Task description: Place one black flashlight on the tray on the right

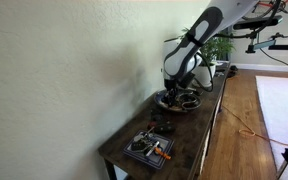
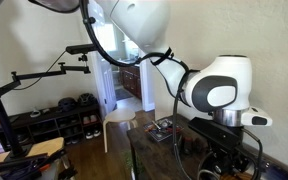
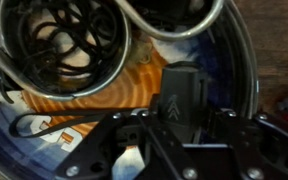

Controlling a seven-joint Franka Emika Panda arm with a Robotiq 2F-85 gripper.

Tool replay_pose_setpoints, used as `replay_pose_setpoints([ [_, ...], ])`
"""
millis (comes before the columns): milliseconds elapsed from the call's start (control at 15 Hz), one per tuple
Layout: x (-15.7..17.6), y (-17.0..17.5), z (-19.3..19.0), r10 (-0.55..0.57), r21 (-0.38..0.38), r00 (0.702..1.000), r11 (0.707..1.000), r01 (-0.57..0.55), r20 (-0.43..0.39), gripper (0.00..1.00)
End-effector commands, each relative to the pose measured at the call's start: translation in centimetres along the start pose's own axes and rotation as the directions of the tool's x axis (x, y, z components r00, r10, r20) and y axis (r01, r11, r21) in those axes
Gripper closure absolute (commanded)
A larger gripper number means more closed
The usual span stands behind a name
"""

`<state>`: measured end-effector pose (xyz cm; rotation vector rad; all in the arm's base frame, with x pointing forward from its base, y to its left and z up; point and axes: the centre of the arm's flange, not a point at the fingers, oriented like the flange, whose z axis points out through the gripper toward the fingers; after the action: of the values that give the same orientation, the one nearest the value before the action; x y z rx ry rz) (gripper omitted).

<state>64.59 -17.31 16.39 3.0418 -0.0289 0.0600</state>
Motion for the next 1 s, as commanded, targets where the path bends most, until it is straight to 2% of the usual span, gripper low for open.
replay_pose_setpoints([
  [0,0.8,0.0,0.5,-0.005,0.034,1.000,0.999,0.005,0.012,0.60],
  [67,0.4,-0.1,0.6,0.000,0.035,1.000,0.999,-0.001,0.014,0.35],
  [133,0.2,-0.2,0.6,0.000,0.036,1.000,0.999,-0.001,0.015,0.35],
  [200,-0.2,-0.3,0.3,0.002,0.033,1.000,0.999,-0.003,0.011,0.31],
  [467,-1.3,-0.5,-1.5,0.012,0.028,1.000,1.000,-0.012,0.014,0.05],
  [600,-1.8,-0.9,-2.5,0.008,0.033,1.000,0.999,-0.009,0.021,0.00],
  [933,-3.4,-2.2,-5.2,-0.006,0.032,0.999,0.999,0.004,0.046,0.00],
])
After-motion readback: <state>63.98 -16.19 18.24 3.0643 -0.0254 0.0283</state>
